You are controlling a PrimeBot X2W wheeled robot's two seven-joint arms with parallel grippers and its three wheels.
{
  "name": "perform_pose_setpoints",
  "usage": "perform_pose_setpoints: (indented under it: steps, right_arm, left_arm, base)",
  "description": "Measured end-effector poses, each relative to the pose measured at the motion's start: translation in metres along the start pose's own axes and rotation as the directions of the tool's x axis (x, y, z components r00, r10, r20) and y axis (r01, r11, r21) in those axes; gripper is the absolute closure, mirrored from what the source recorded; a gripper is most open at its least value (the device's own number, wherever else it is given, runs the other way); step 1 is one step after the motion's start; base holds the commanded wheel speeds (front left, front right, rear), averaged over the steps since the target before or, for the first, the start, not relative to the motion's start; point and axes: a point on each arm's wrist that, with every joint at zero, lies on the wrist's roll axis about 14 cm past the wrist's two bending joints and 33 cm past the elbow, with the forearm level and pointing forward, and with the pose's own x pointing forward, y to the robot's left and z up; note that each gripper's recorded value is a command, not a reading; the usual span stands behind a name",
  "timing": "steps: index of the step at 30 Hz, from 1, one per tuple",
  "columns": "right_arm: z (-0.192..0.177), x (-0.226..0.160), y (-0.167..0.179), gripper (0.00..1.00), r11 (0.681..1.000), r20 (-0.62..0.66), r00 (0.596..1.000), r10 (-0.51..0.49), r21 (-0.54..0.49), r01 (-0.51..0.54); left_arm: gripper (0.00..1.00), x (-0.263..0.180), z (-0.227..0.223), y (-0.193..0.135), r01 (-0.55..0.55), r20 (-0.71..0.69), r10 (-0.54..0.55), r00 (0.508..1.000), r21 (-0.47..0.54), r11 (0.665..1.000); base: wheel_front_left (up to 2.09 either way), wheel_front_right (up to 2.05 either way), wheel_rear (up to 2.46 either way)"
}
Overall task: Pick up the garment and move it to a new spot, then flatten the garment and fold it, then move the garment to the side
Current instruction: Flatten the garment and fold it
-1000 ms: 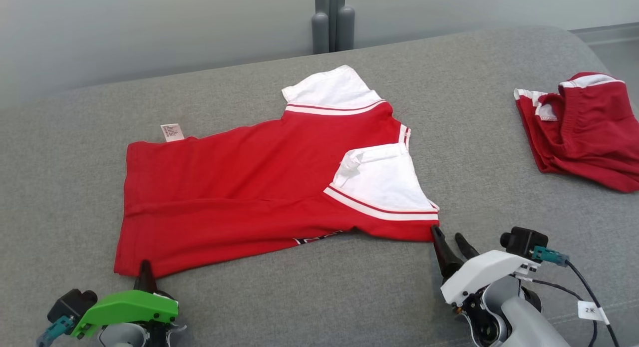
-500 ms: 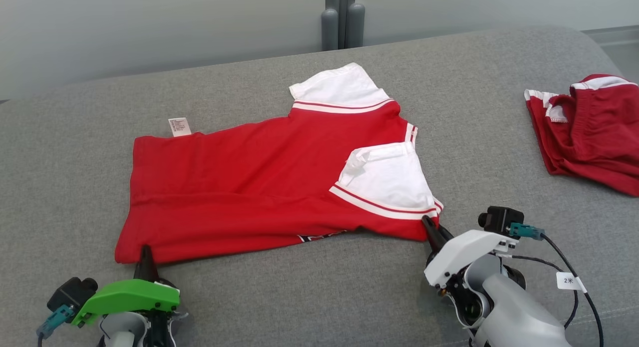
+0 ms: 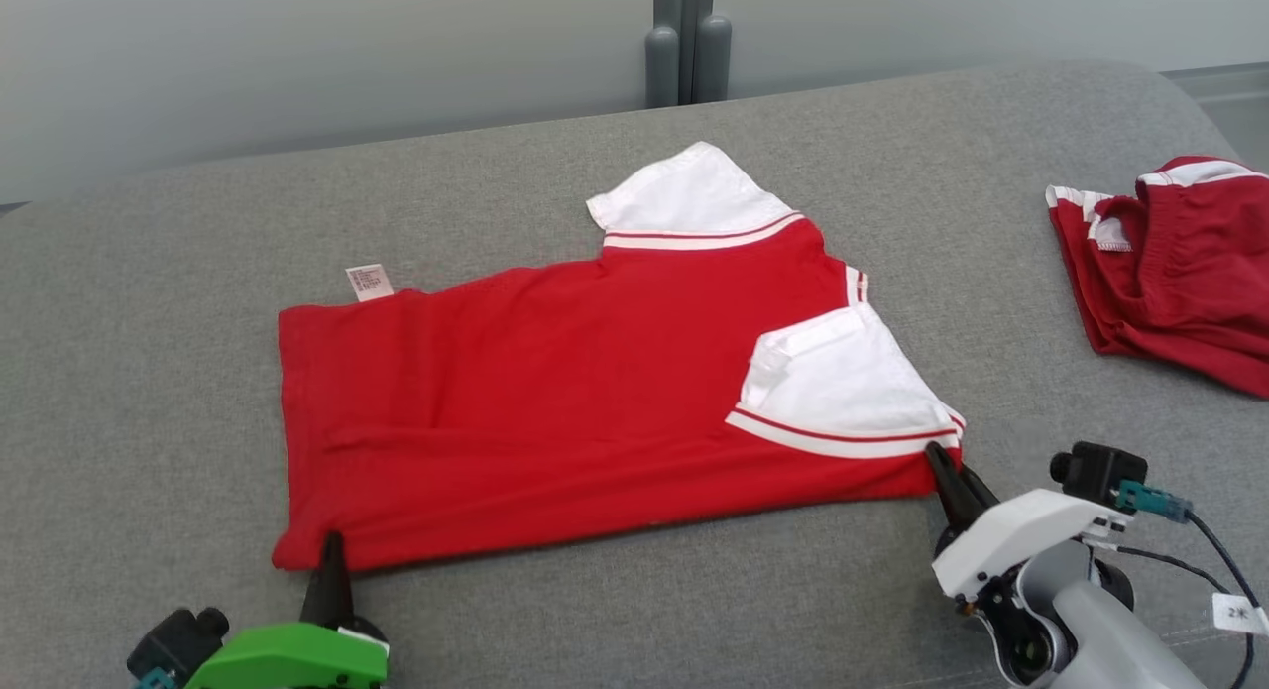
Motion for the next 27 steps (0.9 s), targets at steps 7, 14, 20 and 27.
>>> perform_pose_setpoints:
  steps: [7, 14, 20, 27]
  right_arm:
    - [-0.014, -0.027, -0.025, 1.00, 0.999, -0.032, 0.999, -0.041, 0.007, 0.041]
    - [-0.020, -0.045, -0.032, 0.90, 0.997, -0.024, 0.998, -0.065, 0.026, 0.066]
    - [-0.010, -0.053, -0.034, 0.00, 0.996, 0.033, 0.996, -0.088, 0.021, 0.087]
    - [0.013, -0.067, -0.045, 0.00, 0.992, 0.114, 0.986, -0.124, -0.003, 0.125]
  left_arm:
    - [1.00, -0.031, -0.025, 0.021, -0.044, -0.076, 0.041, 0.996, -0.029, 0.999]
    - [0.98, -0.046, -0.038, 0.030, -0.088, -0.110, 0.084, 0.990, -0.033, 0.996]
    - [0.00, -0.047, -0.030, 0.036, -0.123, -0.063, 0.123, 0.990, 0.009, 0.992]
    - [0.00, -0.050, -0.003, 0.048, -0.145, 0.008, 0.145, 0.989, 0.121, 0.982]
  base:
    - [0.00, 0.00, 0.00]
    - [0.00, 0.00, 0.00]
    - [0.00, 0.00, 0.00]
    - [0.00, 0.00, 0.00]
